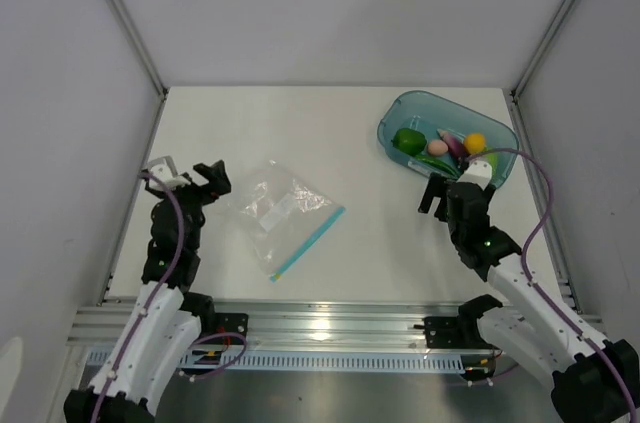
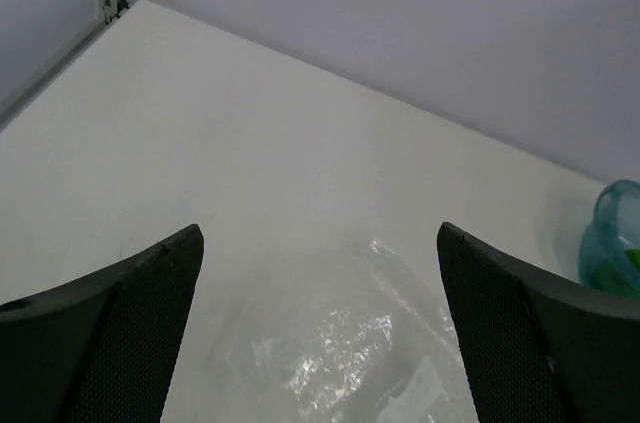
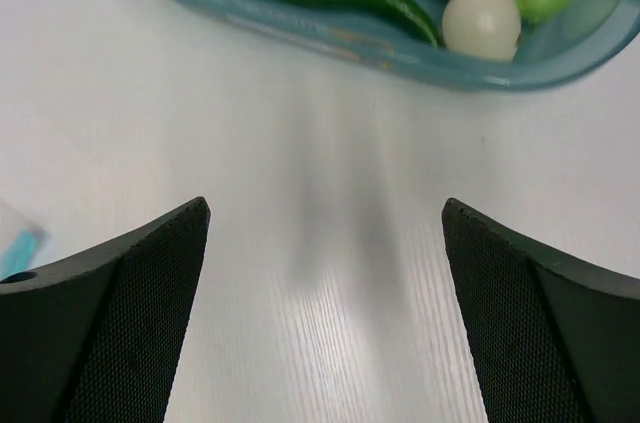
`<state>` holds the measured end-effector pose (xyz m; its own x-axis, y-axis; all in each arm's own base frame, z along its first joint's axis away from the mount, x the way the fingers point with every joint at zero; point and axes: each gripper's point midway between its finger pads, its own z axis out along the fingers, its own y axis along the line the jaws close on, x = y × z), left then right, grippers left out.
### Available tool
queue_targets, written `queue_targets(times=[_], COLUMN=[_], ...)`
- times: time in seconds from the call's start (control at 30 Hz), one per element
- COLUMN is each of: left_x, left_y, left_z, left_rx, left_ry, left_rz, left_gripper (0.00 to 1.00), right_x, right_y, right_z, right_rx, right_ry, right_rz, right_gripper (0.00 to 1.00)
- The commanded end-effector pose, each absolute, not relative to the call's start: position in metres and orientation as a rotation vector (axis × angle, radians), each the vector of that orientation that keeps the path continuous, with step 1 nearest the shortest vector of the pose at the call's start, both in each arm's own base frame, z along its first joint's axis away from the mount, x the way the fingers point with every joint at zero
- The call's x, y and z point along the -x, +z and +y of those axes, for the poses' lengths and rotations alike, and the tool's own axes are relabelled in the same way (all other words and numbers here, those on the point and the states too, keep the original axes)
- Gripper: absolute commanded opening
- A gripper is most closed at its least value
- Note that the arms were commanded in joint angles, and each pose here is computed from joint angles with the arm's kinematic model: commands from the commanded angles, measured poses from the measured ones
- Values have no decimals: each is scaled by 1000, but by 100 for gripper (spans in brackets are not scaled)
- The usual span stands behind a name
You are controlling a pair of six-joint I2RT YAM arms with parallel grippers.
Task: Place the food in the zip-top bag and seal the zipper
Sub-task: Pick up the zipper food storage bag at the center of the board.
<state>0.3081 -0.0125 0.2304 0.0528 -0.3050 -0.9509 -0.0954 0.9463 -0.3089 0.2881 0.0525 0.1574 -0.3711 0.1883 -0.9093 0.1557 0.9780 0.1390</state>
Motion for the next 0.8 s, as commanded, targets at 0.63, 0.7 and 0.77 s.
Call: queue_targets(times=[0.63, 0.7, 0.77], left_x=[-220, -219, -216], left_y=[194, 195, 195], left_z=[-102, -102, -102], left_rx=[502, 505, 491], left_ry=[-863, -868, -868], left_rz=[1909, 1911, 1917], left_gripper=[99, 100, 99], right_x=[-332, -339, -342], right_y=[135, 127, 122], right_z=[274, 290, 299], right_rx=[215, 205, 212], right_ry=[815, 826, 840], right_rz=[2291, 2307, 2315], right_gripper=[99, 100, 99])
